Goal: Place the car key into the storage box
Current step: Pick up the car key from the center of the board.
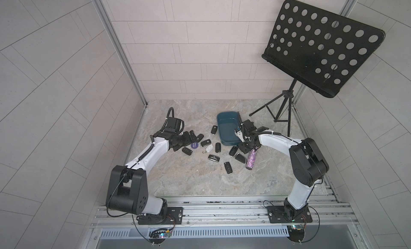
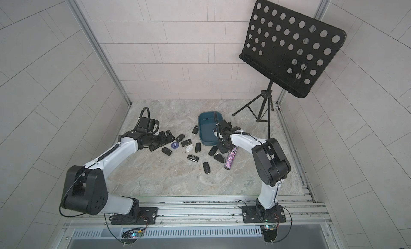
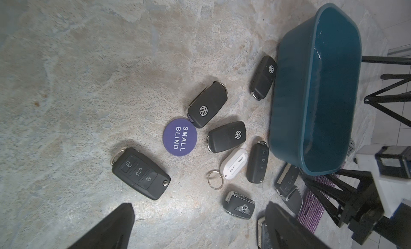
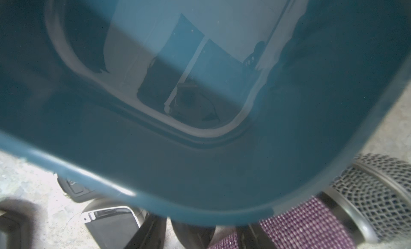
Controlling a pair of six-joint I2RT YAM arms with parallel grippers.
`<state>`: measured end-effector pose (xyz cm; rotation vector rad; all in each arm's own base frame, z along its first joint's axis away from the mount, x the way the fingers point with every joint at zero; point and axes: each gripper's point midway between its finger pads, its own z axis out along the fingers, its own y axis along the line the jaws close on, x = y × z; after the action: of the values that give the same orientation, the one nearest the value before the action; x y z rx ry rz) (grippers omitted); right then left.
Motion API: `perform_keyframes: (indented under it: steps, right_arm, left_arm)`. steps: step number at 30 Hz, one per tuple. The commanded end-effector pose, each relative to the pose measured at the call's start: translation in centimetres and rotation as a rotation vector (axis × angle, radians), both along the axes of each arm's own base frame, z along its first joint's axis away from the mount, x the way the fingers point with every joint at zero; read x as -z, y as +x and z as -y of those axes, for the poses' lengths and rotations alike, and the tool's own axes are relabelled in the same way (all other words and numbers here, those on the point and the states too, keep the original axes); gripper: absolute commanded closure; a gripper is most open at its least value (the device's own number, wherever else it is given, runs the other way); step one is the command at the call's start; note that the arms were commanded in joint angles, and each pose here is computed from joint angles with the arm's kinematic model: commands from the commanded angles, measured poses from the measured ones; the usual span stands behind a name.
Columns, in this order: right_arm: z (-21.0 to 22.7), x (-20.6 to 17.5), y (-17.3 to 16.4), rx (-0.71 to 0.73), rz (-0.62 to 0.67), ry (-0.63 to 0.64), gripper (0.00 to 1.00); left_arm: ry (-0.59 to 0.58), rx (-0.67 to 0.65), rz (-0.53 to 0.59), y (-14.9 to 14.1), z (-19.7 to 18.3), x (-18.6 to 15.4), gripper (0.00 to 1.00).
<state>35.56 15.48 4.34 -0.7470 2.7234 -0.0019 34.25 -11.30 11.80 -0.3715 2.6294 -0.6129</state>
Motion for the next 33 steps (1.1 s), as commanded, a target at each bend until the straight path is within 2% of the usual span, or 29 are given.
perform_keyframes:
  steps: [1, 14, 21, 26, 33]
  right_arm:
    - [-0.2, 0.6, -0.2, -0.022, -0.013, -0.016, 0.48]
    - [-0.6, 2.0, -0.8, -0.035, -0.056, -0.024, 0.58]
    - [-0.5, 2.1, -1.1, -0.029, -0.061, -0.026, 0.75]
    - [-0.7, 1.1, -1.0, -0.032, -0.047, -0.014, 0.83]
    - [-0.9, -1.6, -2.0, -0.005, -0.020, 0.051, 0.88]
  left_arm:
    - [0.005, 0.006, 0.008, 0.3, 0.1, -0.7, 0.00]
    - [0.025, 0.000, 0.006, -0.2, -0.4, -0.3, 0.00]
    - [0.013, -0.008, 0.006, 0.1, -0.2, -0.4, 0.00]
    - [0.009, -0.008, 0.010, 0.2, -0.2, -0.5, 0.00]
    - [-0.020, -0.016, 0.010, 0.6, 0.3, -0.5, 0.00]
